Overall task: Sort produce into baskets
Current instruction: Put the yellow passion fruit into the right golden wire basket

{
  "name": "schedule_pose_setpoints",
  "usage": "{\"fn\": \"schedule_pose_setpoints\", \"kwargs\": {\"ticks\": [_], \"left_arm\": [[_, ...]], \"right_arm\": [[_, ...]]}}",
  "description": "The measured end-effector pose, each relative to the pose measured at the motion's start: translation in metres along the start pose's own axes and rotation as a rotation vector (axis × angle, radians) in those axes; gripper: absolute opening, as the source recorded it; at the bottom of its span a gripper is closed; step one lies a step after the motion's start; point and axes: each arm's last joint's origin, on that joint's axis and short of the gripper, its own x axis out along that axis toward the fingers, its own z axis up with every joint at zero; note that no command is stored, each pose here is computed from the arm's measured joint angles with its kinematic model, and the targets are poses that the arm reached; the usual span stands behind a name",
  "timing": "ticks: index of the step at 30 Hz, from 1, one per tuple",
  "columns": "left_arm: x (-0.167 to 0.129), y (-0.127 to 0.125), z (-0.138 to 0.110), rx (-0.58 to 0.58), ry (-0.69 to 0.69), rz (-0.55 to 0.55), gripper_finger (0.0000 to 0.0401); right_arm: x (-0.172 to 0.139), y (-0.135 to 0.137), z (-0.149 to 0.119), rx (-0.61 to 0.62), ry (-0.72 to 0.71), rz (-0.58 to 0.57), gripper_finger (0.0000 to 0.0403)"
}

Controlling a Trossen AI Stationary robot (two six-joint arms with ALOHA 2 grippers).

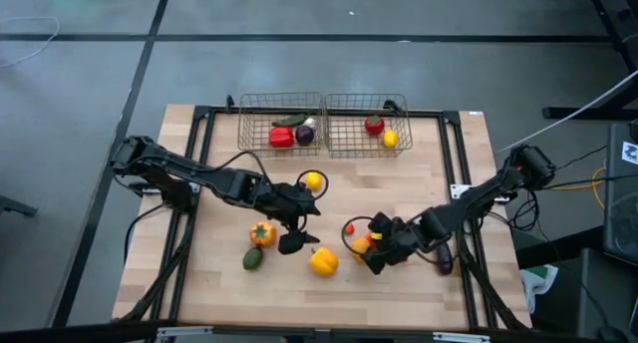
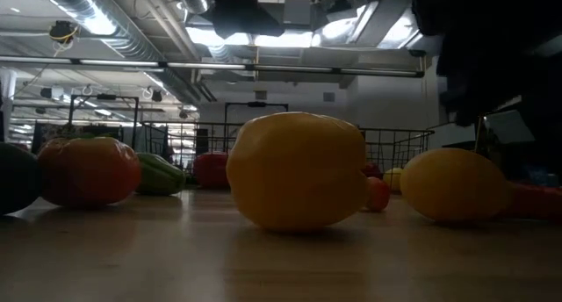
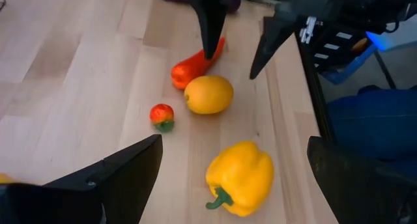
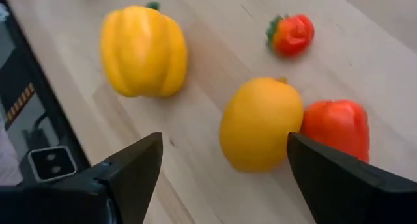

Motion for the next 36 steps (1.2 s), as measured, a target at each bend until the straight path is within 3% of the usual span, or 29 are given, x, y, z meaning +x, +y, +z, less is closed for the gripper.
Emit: {"fn": "schedule_pose_setpoints", "kwargs": {"ticks": [13, 36], "left_arm": [[0.000, 0.000, 0.000, 0.023, 0.001, 0.001, 0.0377], [0.000, 0.000, -0.001, 0.029, 0.007, 0.002, 0.0377]], "right_arm": [[0.029, -0.005, -0.008, 0.130, 0.023, -0.095, 0.0326], [0.064, -0.008, -0.018, 0.148, 0.059, -0.142, 0.0323]]}}
